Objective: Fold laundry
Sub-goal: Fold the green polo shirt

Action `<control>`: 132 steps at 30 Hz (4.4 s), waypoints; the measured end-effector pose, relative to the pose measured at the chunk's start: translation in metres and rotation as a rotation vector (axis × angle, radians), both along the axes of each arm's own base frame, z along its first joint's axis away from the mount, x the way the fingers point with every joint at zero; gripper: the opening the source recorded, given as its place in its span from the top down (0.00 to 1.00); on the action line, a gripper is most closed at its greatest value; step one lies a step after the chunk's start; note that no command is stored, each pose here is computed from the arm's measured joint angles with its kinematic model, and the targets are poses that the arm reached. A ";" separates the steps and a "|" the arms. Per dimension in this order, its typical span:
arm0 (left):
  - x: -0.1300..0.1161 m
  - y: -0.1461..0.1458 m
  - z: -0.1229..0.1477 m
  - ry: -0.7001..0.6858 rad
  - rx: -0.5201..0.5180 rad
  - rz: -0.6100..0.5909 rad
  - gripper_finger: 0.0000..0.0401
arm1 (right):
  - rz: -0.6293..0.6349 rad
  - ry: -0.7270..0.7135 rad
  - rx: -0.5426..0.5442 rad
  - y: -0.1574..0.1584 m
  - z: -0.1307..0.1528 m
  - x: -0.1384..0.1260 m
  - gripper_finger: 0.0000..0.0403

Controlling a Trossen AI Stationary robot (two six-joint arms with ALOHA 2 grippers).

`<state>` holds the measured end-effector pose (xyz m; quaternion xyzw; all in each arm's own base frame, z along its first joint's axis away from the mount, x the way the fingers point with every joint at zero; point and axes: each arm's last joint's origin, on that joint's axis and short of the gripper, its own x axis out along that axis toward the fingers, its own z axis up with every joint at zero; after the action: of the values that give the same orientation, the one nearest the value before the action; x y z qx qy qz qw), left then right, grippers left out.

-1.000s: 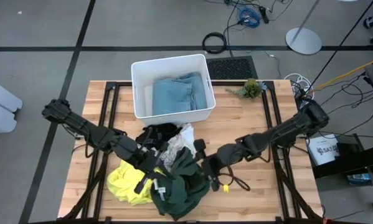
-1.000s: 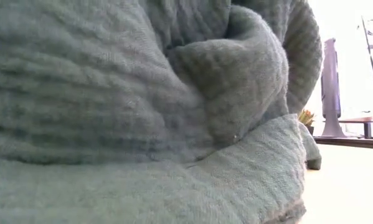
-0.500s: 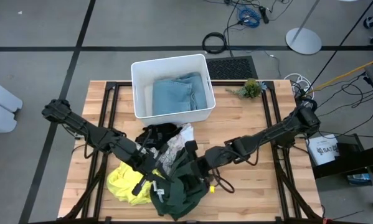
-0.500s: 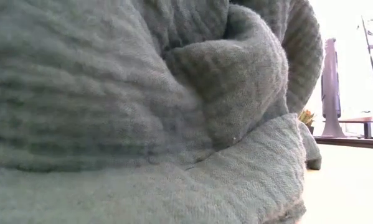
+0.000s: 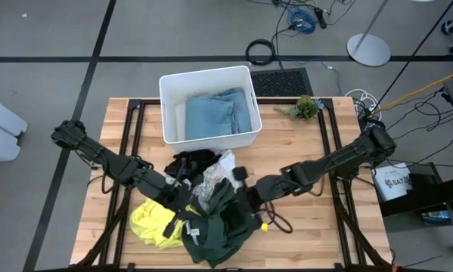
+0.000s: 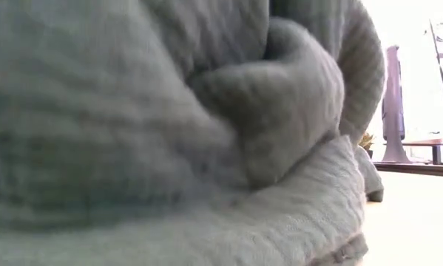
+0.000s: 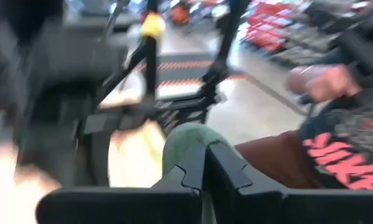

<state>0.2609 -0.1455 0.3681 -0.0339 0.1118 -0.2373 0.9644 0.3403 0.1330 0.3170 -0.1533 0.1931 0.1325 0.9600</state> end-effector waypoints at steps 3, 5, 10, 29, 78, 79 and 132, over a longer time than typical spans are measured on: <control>-0.001 0.003 -0.008 0.076 0.036 0.100 0.86 | -0.064 0.076 -0.014 -0.010 0.013 -0.024 1.00; -0.002 0.006 -0.014 0.135 0.060 0.170 0.80 | -0.098 0.151 0.009 -0.018 0.021 -0.042 1.00; -0.005 0.013 -0.031 0.241 0.119 0.347 0.62 | -0.240 0.369 0.123 -0.035 0.028 -0.085 1.00; -0.008 0.023 -0.102 0.321 0.083 0.495 0.46 | -0.500 0.748 0.254 -0.035 0.010 -0.121 0.94; -0.011 0.009 -0.113 0.178 -0.025 0.386 0.46 | -0.246 0.783 0.594 -0.092 -0.122 -0.047 0.52; -0.011 0.009 -0.113 0.178 -0.025 0.386 0.46 | -0.232 0.789 0.598 -0.090 -0.122 -0.047 0.54; 0.030 0.048 -0.094 -0.160 -0.180 0.241 0.46 | 0.242 0.003 0.365 -0.046 0.244 -0.143 1.00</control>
<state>0.2911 -0.0980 0.2745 -0.1140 0.0080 -0.1310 0.9848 0.1971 0.0866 0.5606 0.0012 0.1476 0.2799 0.9486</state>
